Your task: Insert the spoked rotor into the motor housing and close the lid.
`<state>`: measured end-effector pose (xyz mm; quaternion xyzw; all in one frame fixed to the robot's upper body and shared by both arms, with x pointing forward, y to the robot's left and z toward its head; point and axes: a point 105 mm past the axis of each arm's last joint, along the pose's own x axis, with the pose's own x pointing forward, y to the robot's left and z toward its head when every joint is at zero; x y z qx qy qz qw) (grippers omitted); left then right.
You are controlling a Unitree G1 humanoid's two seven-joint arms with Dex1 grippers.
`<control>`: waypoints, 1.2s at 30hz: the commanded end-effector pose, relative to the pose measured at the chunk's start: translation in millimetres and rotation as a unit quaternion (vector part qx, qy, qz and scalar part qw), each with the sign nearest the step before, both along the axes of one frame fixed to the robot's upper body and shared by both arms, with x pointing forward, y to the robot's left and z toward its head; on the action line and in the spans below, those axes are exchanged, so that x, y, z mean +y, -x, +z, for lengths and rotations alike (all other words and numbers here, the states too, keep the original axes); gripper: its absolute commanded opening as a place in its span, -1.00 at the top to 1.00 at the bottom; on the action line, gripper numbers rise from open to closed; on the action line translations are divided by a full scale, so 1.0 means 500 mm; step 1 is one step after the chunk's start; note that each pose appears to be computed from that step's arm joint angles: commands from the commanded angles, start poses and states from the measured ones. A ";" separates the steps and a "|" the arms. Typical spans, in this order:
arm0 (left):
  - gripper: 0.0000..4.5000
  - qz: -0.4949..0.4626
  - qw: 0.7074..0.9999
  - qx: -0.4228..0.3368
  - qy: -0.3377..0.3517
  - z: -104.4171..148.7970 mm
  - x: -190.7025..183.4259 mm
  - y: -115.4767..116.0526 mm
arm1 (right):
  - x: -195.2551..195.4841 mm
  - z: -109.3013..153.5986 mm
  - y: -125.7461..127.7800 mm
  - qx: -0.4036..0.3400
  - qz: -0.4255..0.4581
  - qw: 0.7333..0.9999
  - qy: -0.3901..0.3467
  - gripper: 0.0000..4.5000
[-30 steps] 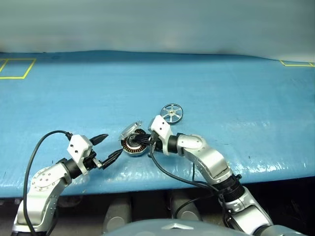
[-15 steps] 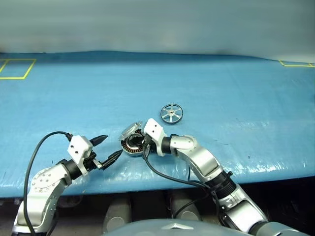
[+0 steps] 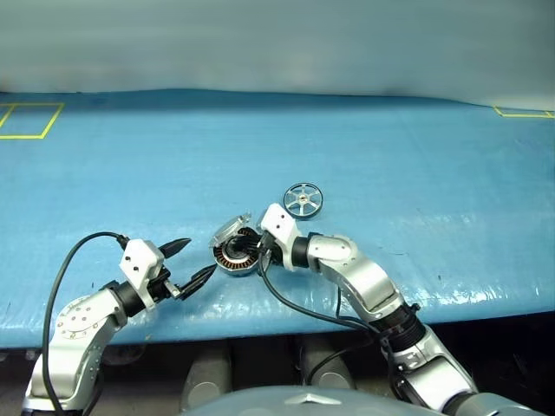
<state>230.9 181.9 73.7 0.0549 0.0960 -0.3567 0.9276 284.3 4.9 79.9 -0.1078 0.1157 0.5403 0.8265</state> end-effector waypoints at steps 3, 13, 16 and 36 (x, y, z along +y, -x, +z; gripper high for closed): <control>-0.96 -0.017 1.000 -0.010 0.011 0.012 -0.010 -0.001 | -0.051 0.038 -0.019 -0.057 -0.037 0.997 0.023 0.99; -0.96 -0.030 0.999 -0.007 0.011 0.006 -0.016 -0.004 | -0.235 0.047 -0.086 -0.131 -0.228 0.949 0.174 0.46; -0.96 -0.033 0.999 -0.008 0.011 0.005 -0.020 -0.008 | -0.255 0.064 -0.109 -0.155 -0.270 0.933 0.183 0.14; -0.96 -0.012 1.000 -0.012 0.010 -0.001 -0.012 -0.002 | -0.232 0.036 -0.137 -0.137 -0.264 0.938 0.177 0.14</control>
